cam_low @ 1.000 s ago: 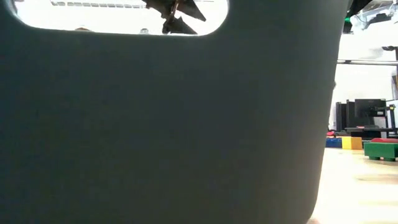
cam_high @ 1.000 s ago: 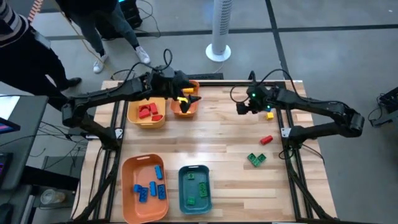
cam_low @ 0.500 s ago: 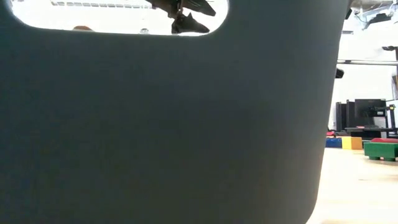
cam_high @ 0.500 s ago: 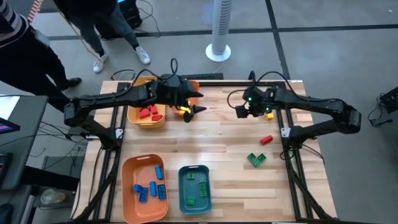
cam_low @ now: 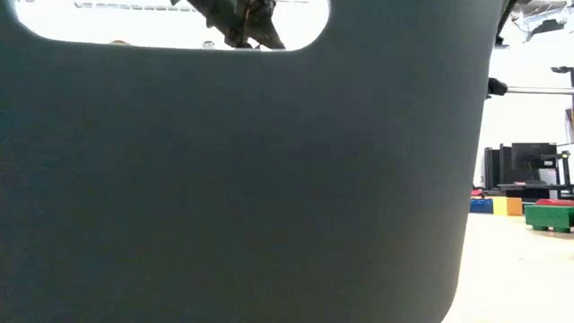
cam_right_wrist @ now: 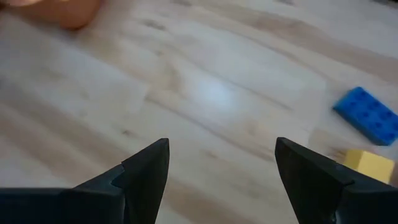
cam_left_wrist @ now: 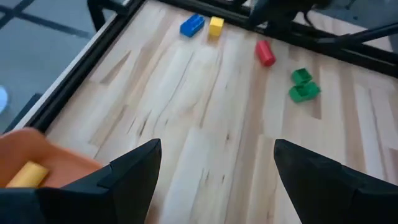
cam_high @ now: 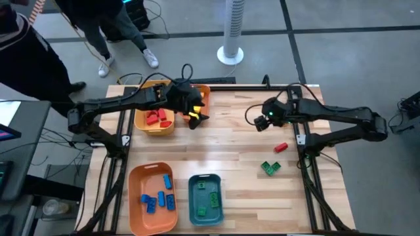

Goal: Sort blocks
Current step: Put the blue game piece into the large orange bin

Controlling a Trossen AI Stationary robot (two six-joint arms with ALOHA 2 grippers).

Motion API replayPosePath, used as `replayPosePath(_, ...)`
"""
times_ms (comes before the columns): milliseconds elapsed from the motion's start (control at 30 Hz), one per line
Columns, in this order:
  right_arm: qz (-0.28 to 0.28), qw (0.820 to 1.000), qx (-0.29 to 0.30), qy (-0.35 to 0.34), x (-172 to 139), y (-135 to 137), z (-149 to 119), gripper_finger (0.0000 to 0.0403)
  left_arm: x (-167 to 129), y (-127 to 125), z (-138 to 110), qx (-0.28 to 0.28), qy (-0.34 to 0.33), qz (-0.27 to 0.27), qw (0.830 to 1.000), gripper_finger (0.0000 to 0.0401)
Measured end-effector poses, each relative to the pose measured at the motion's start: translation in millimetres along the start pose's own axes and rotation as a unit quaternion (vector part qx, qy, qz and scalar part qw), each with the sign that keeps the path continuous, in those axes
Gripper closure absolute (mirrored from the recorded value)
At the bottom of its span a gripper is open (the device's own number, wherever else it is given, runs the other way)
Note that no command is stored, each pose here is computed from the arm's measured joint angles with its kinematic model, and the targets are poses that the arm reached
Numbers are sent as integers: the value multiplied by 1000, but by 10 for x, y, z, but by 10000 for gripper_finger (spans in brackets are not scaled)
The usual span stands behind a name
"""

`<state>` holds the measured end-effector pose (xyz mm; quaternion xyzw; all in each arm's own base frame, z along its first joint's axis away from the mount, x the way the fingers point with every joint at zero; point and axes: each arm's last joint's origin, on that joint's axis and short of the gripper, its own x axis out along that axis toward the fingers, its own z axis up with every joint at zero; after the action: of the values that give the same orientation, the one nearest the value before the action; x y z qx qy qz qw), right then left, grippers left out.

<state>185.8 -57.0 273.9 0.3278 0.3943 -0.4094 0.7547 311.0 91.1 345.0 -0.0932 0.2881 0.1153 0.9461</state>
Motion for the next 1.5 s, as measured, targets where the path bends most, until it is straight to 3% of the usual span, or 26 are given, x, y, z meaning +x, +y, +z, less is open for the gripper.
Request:
replayPosePath(100,-2,1000,7,18,-59,-64,-81,102,-6,71,4,-7,0,9,1000,97)
replayPosePath(267,-64,992,42,99,39,-169,-146,102,-28,246,83,-51,-39,29,998,97)
replayPosePath(400,-161,967,37,195,276,-276,-134,113,-60,428,113,-90,-57,50,993,97)
replayPosePath(467,-184,958,33,217,427,-326,-59,116,-76,506,120,-109,-63,59,990,97)
replayPosePath(700,-140,959,-14,245,902,-504,239,117,-112,588,136,-139,-65,62,986,97)
replayPosePath(867,-143,942,-73,296,1003,-633,389,117,-96,537,81,-130,-35,58,989,97)
replayPosePath(1133,-150,927,-155,307,1227,-662,777,117,-93,530,42,-108,-13,59,992,97)
replayPosePath(1500,-208,871,-213,390,1567,-821,832,117,-97,533,-43,-85,32,63,994,97)
